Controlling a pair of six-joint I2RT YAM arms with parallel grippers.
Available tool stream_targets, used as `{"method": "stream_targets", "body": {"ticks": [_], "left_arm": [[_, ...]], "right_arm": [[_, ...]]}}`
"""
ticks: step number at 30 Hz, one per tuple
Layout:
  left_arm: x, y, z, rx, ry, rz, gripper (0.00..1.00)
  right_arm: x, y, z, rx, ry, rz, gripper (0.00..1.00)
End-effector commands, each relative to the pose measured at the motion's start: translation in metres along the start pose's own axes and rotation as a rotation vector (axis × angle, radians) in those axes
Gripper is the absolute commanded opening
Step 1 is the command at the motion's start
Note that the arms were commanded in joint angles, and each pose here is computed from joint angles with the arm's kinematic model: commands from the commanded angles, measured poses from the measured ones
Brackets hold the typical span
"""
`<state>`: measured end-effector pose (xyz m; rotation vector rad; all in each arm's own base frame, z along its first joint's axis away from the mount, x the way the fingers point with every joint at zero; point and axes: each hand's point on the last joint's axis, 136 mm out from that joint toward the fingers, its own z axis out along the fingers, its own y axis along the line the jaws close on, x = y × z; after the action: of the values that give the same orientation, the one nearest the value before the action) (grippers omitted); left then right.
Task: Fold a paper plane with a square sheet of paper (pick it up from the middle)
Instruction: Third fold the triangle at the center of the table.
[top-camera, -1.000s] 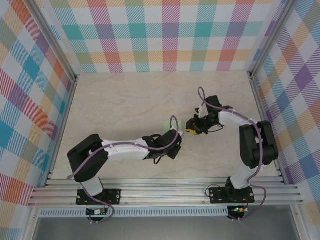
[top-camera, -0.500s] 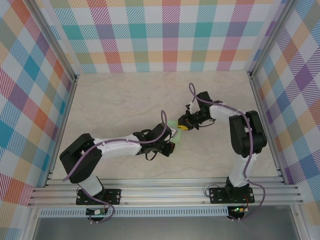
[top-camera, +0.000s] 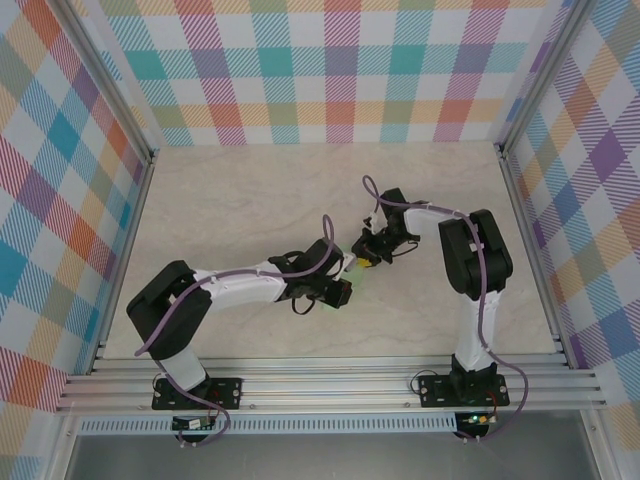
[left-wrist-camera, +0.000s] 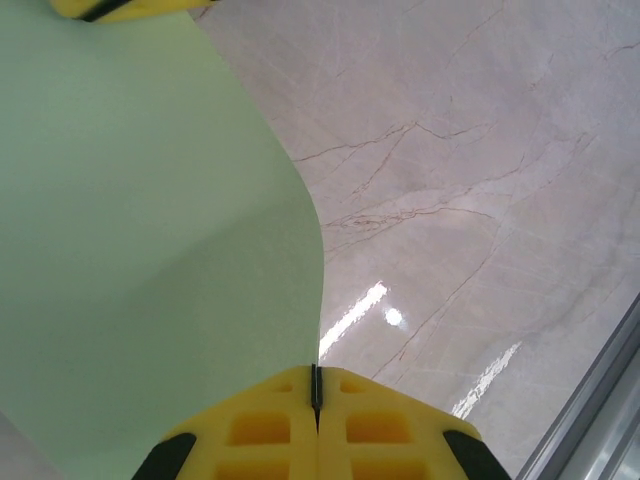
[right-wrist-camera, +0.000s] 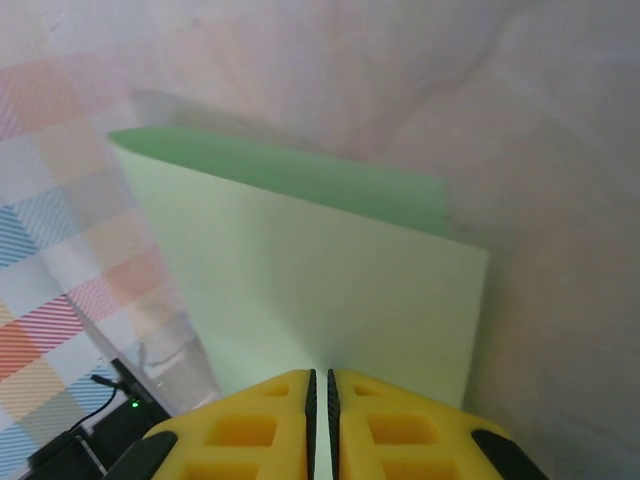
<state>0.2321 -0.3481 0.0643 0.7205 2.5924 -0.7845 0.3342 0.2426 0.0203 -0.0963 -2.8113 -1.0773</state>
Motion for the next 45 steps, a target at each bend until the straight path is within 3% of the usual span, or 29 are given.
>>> {"method": "stream_targets", "body": {"ticks": [1, 8, 17, 29, 45], "left_arm": [[-0.004, 0.002, 0.000, 0.042, 0.029, -0.041, 0.00], [-0.011, 0.014, 0.002, 0.060, 0.058, -0.106, 0.00], [0.000, 0.038, 0.007, -0.049, 0.136, -0.115, 0.00], [-0.005, 0.057, 0.010, -0.162, 0.127, -0.114, 0.00], [-0.005, 0.064, 0.012, -0.201, 0.131, -0.120, 0.00]], "right_arm": [[0.002, -0.013, 0.005, 0.071, 0.019, -0.024, 0.14], [0.008, -0.018, 0.011, 0.149, 0.034, -0.079, 0.14], [0.007, -0.015, 0.011, 0.142, 0.028, -0.069, 0.14], [0.011, -0.019, 0.013, 0.145, 0.039, -0.051, 0.14], [0.013, -0.018, 0.011, 0.145, 0.037, -0.045, 0.13]]}}
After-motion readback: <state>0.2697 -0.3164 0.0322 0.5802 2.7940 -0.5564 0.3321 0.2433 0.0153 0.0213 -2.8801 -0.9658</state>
